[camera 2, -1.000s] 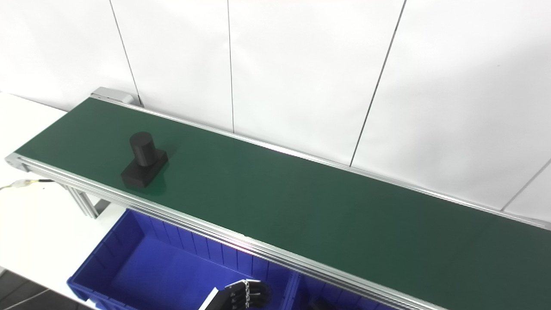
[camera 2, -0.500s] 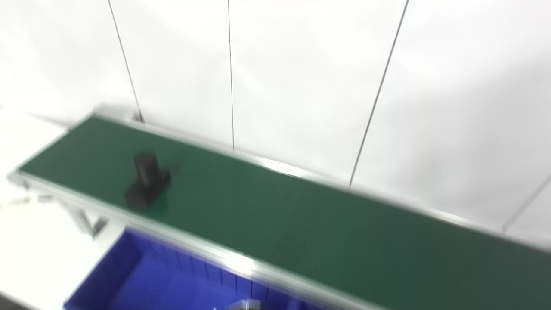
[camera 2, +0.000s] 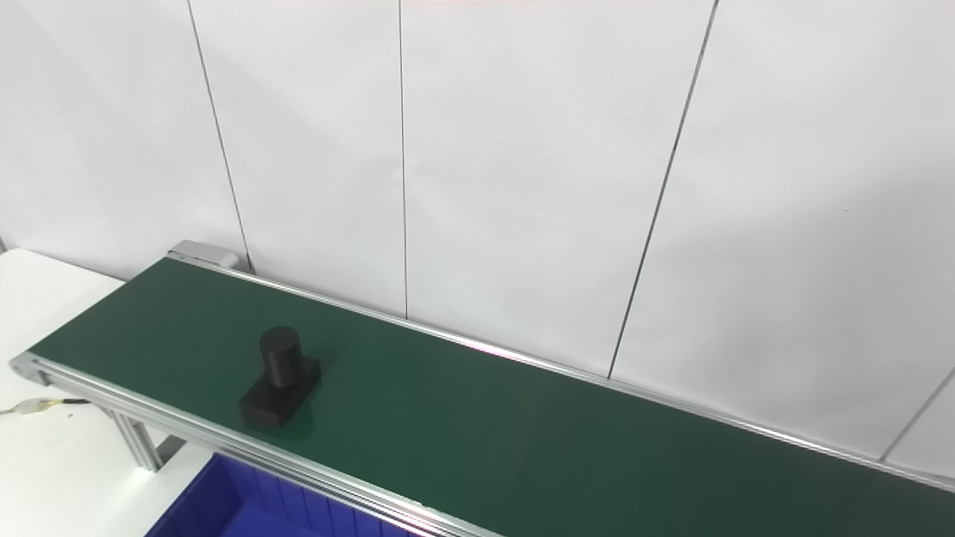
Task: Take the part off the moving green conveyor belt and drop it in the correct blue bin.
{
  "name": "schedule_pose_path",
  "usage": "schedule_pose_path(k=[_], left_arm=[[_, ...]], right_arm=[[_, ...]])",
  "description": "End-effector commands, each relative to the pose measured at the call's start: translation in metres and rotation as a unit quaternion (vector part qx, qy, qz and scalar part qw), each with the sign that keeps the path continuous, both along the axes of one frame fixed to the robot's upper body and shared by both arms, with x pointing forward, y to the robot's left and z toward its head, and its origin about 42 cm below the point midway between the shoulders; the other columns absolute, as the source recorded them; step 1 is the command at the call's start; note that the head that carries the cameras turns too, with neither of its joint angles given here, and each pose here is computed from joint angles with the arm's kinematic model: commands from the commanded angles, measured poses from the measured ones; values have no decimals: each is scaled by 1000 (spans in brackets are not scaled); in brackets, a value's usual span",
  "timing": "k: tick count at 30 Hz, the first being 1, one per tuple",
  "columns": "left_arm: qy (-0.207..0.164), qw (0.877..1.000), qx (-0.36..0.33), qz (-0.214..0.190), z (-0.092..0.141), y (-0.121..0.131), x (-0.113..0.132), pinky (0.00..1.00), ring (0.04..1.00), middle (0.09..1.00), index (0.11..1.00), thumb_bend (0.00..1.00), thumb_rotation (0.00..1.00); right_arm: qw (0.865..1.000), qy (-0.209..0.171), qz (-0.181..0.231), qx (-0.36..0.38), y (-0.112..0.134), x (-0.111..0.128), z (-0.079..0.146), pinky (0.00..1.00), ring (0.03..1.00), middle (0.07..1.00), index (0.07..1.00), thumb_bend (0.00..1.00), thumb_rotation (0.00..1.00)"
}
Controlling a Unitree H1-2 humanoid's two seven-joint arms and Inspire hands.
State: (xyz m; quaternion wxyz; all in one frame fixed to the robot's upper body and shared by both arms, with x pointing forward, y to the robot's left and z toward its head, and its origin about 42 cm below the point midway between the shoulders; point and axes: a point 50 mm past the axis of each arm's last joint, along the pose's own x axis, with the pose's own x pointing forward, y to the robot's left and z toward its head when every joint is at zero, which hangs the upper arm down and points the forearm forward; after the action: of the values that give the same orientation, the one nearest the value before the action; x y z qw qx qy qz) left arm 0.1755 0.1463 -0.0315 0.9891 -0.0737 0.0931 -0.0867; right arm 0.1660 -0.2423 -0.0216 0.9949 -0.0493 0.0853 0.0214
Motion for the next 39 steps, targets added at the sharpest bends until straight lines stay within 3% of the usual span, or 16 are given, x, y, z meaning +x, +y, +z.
schedule_pose_path(k=[1, 18, 31, 36, 39], left_arm=[[-22, 1000, -2, 1, 5, -2, 4, 661, 658, 677, 637, 795, 0], [-31, 1000, -2, 2, 10, -2, 2, 656, 657, 682, 643, 769, 0], [-33, 999, -3, 3, 11, 0, 4, 666, 655, 678, 643, 817, 0], [-43, 999, 3, 3, 15, 3, 4, 705, 675, 700, 658, 790, 0], [-47, 999, 7, 3, 17, 7, 4, 745, 700, 724, 671, 759, 0]], right_arm=[[999, -38, 1, 1, 3, 7, 8, 646, 743, 788, 772, 596, 39], [999, -40, -2, 12, 3, 6, 9, 630, 740, 783, 767, 603, 1], [999, -47, 1, 10, 5, 7, 13, 611, 730, 771, 762, 604, 0], [998, -55, 7, 2, 8, 7, 17, 626, 735, 778, 765, 616, 65], [998, -60, 8, -2, 11, 8, 19, 643, 746, 788, 775, 619, 35]])
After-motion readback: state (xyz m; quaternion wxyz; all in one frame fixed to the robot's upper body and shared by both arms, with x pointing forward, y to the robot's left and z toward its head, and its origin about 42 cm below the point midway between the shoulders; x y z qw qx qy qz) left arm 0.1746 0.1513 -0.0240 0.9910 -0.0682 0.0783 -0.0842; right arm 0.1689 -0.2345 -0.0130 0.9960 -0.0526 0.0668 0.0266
